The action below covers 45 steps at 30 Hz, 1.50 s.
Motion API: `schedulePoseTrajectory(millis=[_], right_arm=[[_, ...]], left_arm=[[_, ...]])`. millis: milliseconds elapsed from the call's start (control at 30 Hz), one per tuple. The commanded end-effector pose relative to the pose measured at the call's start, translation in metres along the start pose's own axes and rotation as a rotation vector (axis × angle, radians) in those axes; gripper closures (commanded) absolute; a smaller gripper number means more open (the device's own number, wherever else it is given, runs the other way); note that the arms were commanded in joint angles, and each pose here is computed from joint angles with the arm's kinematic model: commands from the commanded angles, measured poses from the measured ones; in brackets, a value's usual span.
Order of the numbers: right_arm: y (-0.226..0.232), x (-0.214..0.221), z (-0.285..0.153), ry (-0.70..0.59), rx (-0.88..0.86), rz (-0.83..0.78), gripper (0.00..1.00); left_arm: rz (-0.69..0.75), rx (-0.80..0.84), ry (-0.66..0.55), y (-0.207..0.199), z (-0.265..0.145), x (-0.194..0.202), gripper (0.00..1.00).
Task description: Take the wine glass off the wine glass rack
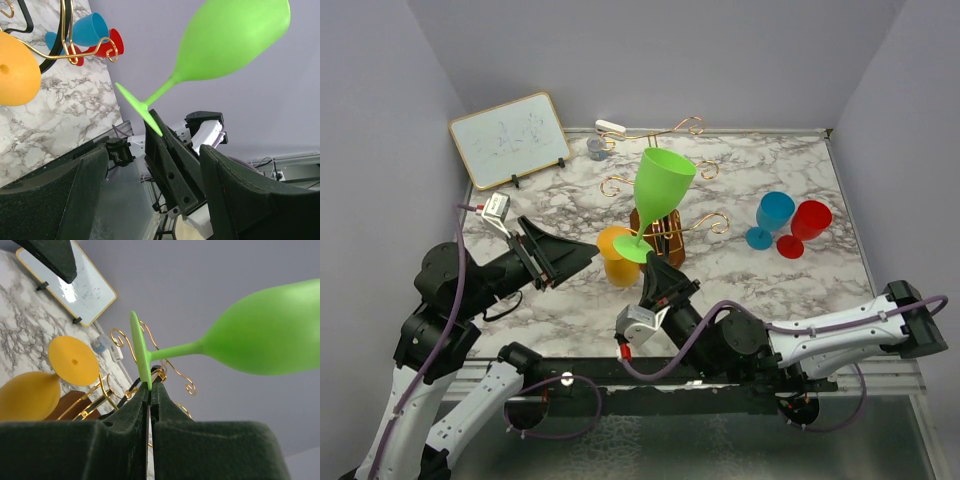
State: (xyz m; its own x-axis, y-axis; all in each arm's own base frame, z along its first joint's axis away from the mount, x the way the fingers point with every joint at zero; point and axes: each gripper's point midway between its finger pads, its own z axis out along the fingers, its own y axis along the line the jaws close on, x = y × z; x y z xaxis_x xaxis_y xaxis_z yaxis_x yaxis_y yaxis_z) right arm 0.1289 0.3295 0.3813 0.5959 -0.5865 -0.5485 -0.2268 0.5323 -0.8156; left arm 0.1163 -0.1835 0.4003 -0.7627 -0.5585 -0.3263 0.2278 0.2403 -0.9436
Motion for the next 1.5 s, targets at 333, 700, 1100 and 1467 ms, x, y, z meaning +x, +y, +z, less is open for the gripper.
schedulePoseTrajectory(millis=[333, 700, 1100, 1467], right_arm=[[0.006, -0.033, 0.002, -0.102, 0.1, 0.025, 0.99], [0.022, -0.044, 0.007, -0.124, 0.11, 0.043, 0.99], [0.021, -0.026, -0.007, -0.051, 0.088, 0.089, 0.93], [0.046, 0.04, -0.058, 0.273, -0.122, 0.31, 0.3]], left_arm=[[-0.115, -0.007, 0.036, 0.01, 0.011, 0.005, 0.24], [-0.159, 0.028, 0.072, 0.013, 0.017, 0.011, 0.75], [-0.15, 0.026, 0.077, 0.026, 0.019, 0.015, 1.0], [-0.073, -0.035, -0.204, 0.039, -0.017, -0.011, 1.0]])
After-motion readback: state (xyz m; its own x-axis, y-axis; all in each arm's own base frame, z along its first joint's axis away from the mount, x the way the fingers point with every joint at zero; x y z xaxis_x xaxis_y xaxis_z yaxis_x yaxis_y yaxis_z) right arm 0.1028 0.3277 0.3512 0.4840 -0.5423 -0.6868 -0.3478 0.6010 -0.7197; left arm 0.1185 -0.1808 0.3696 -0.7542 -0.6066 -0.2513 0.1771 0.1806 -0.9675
